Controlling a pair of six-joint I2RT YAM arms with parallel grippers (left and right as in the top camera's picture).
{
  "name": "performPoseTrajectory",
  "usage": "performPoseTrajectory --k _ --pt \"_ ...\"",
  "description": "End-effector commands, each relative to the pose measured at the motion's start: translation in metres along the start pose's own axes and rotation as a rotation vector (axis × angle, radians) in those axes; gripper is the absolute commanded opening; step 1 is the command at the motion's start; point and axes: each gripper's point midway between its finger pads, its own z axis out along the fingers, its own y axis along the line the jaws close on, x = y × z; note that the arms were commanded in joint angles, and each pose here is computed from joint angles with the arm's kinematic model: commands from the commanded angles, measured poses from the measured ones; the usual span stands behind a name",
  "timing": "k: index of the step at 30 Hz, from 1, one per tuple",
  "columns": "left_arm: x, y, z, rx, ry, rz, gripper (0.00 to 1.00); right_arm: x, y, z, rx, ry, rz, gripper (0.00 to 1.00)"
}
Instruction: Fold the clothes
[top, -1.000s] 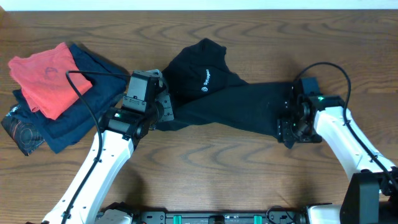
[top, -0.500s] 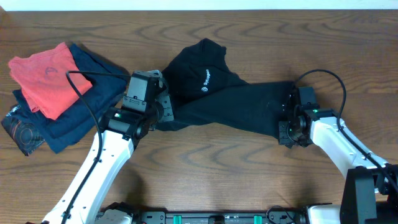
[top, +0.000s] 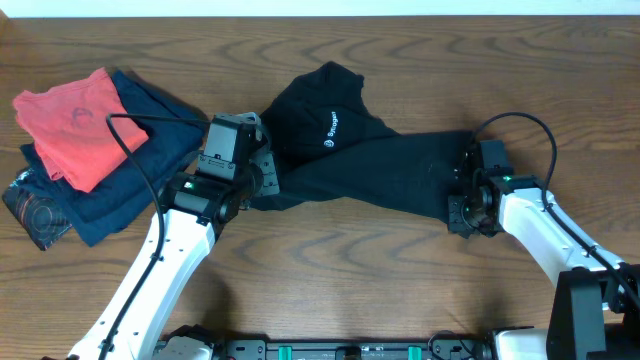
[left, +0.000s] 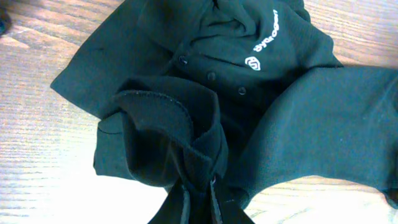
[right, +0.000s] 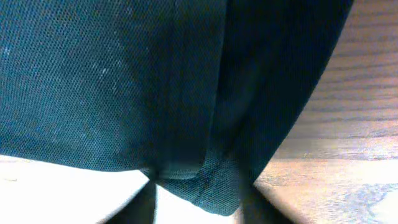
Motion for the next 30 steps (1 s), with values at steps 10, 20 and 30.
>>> performPoseTrajectory --k 10,20,30 --pt "0.006 0.003 0.002 -0.014 0.026 0.004 0.08 0.003 0.005 0.005 -0.014 -0.003 -0.104 0.75" --pt "0.006 0.003 0.002 -0.014 0.025 0.005 0.15 0.003 0.011 0.007 -0.045 -0.008 -0.066 0.39" --pt "0.007 0.003 0.002 -0.014 0.027 0.004 0.16 -0.006 0.021 0.001 -0.098 -0.028 -0.067 0.2"
